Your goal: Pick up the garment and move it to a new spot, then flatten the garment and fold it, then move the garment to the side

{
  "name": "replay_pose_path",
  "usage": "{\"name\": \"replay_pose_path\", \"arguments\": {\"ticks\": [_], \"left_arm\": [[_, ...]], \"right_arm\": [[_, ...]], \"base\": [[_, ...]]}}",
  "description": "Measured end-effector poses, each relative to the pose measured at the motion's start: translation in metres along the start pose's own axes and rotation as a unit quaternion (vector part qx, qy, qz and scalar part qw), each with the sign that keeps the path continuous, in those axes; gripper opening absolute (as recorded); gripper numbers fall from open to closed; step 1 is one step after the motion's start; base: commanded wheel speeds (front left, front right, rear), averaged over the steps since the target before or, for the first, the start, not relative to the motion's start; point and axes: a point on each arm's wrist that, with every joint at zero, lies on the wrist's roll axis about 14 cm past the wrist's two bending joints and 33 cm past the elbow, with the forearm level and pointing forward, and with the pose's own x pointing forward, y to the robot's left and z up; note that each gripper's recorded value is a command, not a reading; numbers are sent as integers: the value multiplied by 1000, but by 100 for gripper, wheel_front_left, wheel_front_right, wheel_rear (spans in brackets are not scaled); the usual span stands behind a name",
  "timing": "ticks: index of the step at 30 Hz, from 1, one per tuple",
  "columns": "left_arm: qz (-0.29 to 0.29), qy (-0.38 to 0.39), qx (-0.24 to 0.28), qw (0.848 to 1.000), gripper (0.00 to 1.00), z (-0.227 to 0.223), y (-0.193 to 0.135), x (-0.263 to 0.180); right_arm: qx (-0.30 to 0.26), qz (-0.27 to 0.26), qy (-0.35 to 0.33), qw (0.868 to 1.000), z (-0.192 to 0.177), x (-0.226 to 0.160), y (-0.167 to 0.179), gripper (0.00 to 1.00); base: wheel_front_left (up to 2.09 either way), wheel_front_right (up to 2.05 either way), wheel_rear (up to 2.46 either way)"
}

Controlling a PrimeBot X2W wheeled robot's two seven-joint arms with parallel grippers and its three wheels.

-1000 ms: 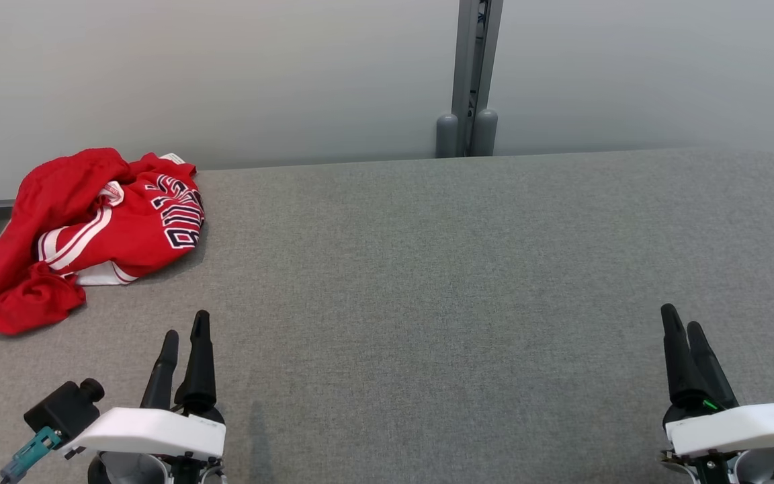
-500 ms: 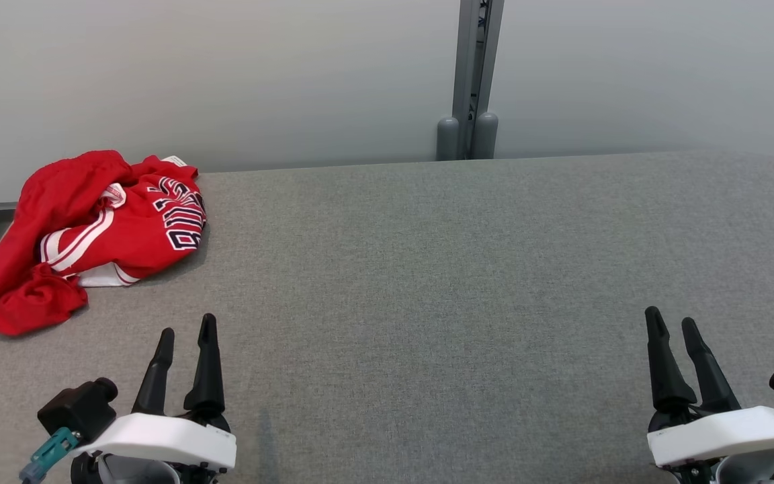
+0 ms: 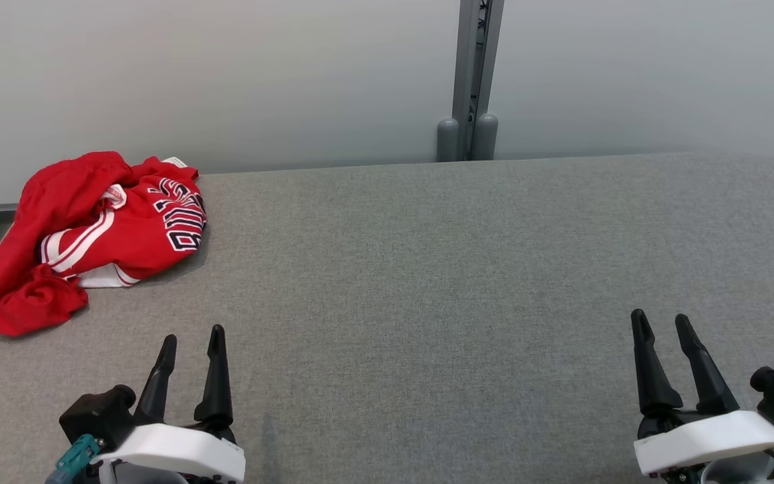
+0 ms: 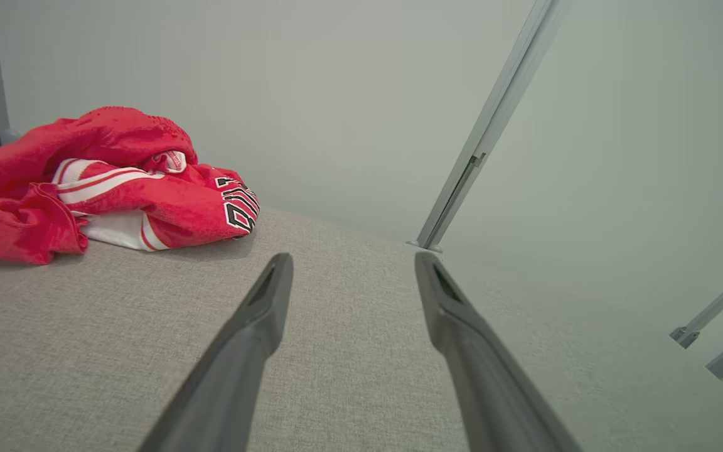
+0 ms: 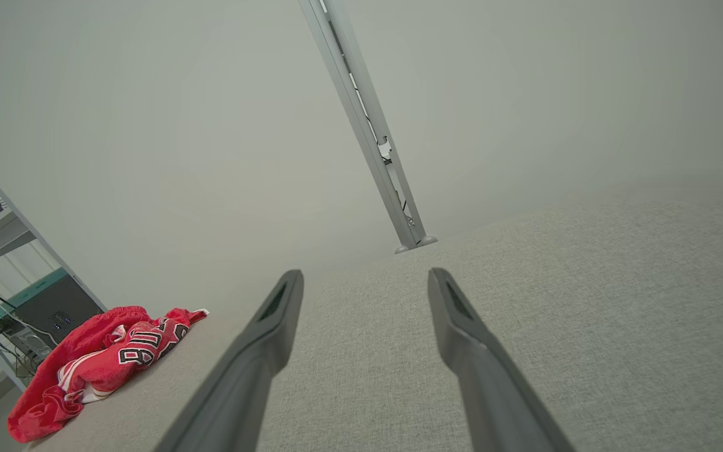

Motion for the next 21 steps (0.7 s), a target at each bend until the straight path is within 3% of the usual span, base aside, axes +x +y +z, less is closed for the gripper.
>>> {"name": "replay_pose_path", "arguments": {"ticks": [21], "left_arm": [[-3, -9, 93, 996, 100, -3, 2, -3]], "right_arm": [[-99, 27, -5, 995, -2, -1, 11, 100]], "base": [[0, 0, 0]]}}
